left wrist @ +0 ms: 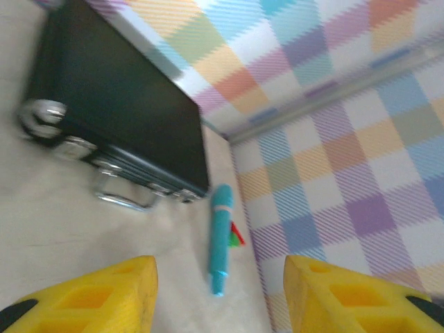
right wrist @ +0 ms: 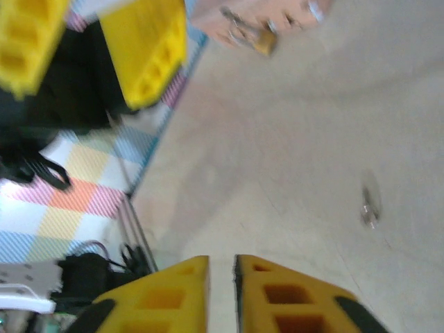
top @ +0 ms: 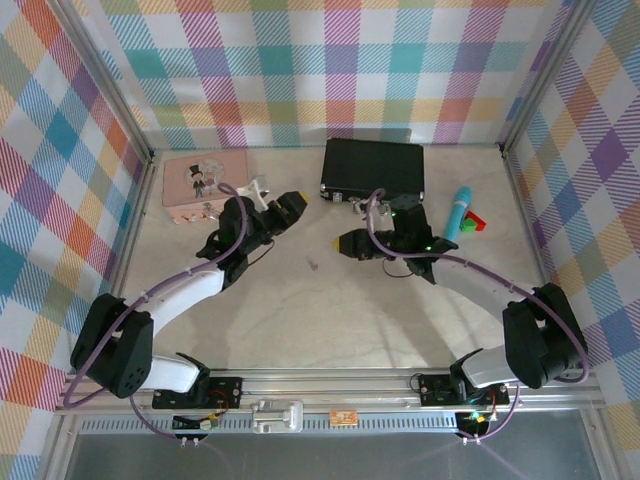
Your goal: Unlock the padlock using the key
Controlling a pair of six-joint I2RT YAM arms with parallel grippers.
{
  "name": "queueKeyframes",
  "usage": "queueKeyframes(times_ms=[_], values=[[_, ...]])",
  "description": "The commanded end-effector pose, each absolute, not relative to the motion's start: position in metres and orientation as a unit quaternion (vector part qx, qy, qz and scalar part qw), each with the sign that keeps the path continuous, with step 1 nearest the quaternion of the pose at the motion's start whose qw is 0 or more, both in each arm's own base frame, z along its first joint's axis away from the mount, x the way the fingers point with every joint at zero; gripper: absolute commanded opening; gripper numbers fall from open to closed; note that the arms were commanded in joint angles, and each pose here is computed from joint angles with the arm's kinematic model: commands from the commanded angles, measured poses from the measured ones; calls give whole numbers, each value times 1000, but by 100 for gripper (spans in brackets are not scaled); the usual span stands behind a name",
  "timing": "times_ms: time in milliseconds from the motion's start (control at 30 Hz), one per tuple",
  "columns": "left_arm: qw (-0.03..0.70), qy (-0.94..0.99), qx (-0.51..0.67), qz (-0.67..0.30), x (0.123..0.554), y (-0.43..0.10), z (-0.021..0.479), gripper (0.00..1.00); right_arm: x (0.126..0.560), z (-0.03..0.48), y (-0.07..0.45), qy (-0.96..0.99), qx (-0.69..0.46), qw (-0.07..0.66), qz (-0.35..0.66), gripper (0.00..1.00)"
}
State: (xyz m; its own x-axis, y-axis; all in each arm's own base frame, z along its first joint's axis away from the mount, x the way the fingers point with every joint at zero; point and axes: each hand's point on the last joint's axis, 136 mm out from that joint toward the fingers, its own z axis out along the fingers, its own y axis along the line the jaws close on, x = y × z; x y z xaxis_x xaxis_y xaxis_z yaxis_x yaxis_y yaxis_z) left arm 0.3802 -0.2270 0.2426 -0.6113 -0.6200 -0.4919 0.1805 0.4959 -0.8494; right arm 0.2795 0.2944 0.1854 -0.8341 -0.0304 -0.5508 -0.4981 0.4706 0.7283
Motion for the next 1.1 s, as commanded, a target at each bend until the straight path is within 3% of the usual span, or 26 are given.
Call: queueKeyframes(times_ms=[0, 133, 433, 833, 1067], values=[[411, 783, -182, -431, 383, -194, 218, 52, 275, 150, 293, 869, -177, 215, 409, 27], [408, 792, -224, -395, 388, -162, 201, 54, 276, 126, 309, 892, -196, 195, 358, 39], [388, 805, -289, -342, 381, -112, 170, 55, 302, 80, 343, 929, -235, 171, 228, 54], [389, 812, -315, -300, 356, -86, 157, 60, 312, 46, 366, 939, -281, 165, 105, 57], [386, 811, -322, -300, 348, -84, 152, 61, 318, 33, 339, 950, -262, 170, 16, 53]])
